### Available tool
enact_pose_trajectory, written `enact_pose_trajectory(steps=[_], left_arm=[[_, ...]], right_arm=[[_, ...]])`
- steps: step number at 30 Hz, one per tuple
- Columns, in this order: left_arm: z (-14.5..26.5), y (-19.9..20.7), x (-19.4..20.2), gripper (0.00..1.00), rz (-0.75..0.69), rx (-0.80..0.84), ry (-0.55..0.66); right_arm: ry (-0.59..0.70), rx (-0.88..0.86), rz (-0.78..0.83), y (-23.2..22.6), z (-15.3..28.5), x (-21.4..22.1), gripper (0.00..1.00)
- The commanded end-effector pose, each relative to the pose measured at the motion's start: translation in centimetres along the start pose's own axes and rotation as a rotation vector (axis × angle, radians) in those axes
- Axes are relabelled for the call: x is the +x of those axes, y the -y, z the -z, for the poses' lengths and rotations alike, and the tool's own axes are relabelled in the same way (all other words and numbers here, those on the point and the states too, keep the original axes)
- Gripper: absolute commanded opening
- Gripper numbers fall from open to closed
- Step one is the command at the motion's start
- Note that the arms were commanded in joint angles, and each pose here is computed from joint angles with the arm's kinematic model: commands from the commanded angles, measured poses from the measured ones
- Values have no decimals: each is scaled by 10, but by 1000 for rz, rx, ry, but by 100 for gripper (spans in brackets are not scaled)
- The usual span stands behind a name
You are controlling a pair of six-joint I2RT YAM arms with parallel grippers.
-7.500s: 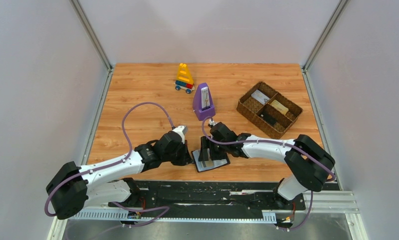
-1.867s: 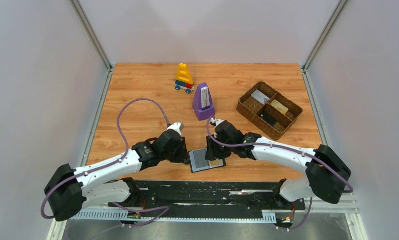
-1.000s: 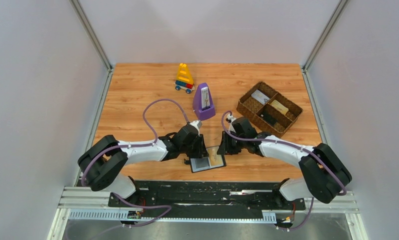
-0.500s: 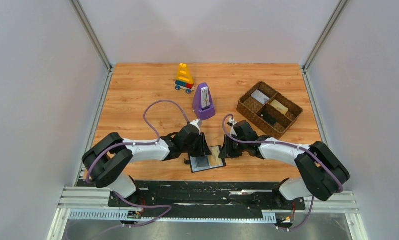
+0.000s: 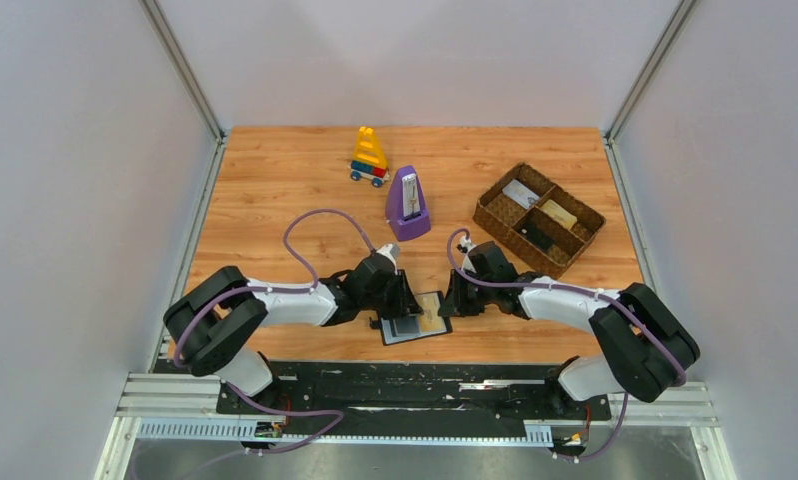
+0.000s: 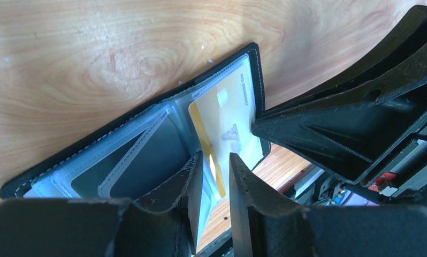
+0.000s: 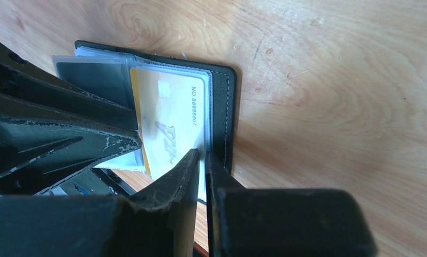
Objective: Take the credit cards out of the card holder
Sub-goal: Remove the credit card from the card holder.
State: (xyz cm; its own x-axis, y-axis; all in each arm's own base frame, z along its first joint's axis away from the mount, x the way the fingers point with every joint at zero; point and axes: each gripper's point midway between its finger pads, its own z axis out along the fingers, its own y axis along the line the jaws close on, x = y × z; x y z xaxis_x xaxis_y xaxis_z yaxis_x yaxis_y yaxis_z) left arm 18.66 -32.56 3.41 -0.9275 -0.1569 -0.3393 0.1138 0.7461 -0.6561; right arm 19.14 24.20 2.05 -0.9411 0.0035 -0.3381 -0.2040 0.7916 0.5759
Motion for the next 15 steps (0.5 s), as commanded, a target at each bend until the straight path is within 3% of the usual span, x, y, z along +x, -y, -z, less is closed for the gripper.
enact_pose_trajectory(steps=[1, 8, 15], left_arm=[[10, 10, -5, 33, 44, 33, 27], [14, 3, -4, 38, 64, 1, 32], [2, -10, 8, 34, 110, -47, -19]], right_arm=[[-12, 48, -6, 14, -3, 10, 11], [-11, 41, -5, 12, -2, 9, 9], [-4, 38, -2, 11, -1, 8, 9]])
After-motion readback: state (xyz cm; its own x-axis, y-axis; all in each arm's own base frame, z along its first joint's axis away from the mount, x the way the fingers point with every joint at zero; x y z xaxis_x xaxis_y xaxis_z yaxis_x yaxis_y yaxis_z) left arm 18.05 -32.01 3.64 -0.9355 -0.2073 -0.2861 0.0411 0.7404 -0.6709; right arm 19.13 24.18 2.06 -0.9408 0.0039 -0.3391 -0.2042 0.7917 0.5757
